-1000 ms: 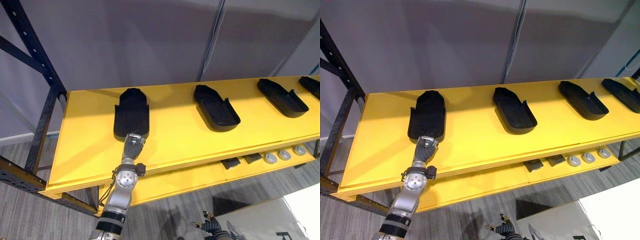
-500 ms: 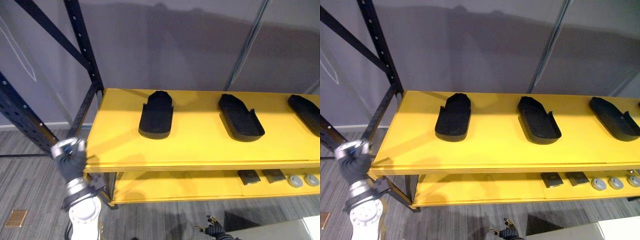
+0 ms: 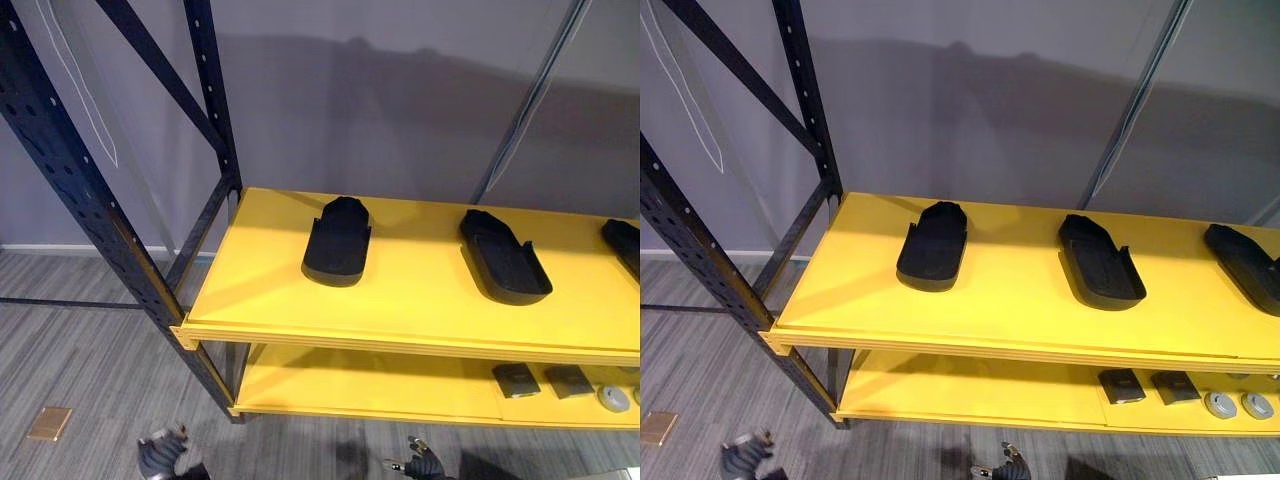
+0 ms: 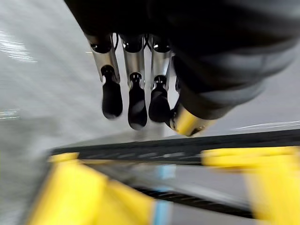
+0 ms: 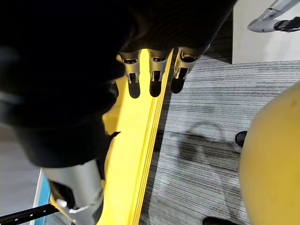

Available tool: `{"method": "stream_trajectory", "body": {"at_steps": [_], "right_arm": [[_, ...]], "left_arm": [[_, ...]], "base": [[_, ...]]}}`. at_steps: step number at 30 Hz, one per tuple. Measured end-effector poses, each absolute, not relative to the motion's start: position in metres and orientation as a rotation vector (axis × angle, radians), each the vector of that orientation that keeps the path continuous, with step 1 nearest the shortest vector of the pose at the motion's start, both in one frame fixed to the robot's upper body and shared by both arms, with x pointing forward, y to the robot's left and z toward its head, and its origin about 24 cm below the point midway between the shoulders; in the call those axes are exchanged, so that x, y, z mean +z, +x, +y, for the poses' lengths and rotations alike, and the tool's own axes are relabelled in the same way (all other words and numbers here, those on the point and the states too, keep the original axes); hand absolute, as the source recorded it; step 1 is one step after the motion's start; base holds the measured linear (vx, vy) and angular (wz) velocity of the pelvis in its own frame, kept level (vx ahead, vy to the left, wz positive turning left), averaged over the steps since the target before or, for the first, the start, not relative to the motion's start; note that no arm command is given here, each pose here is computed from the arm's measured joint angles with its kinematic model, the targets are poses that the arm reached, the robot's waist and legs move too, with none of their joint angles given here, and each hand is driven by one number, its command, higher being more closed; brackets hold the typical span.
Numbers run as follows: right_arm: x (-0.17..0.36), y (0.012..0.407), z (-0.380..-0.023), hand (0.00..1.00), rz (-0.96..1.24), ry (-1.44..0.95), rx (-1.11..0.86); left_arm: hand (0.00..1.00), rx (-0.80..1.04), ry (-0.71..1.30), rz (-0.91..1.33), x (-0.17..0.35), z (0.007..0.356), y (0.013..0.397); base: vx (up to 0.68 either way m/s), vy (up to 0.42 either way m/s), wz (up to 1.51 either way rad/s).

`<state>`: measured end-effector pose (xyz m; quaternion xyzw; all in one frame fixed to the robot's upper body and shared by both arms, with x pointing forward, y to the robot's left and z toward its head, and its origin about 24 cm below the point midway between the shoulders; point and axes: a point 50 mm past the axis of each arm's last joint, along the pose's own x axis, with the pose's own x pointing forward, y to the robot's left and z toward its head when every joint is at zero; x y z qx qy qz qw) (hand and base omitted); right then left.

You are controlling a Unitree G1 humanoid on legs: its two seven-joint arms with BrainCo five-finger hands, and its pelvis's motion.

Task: Walk over and take plastic housings, then place them on the shelf

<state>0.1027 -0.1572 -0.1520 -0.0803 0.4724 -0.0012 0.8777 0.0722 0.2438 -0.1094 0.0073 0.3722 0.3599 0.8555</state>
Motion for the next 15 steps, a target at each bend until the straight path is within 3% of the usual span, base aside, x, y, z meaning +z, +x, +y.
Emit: {"method": "stream_trajectory", "body": {"at_steps": [6,15], "right_arm": [[-0.153,0.103,-0.16,0.0,0.99,-0.167,-0.015],[-0.155,0.103,-0.169,0.0,1.018,-0.16,-0.055]], "left_arm": [[0.0,0.649,0.012,0.956,-0.136,0.229,0.059],[0.0,0.495,0.059,1.019,-0.147,0.22,0.067]], "base": [[-0.01,0.013,-0.02],[0.0,0.0,-0.01]]}}
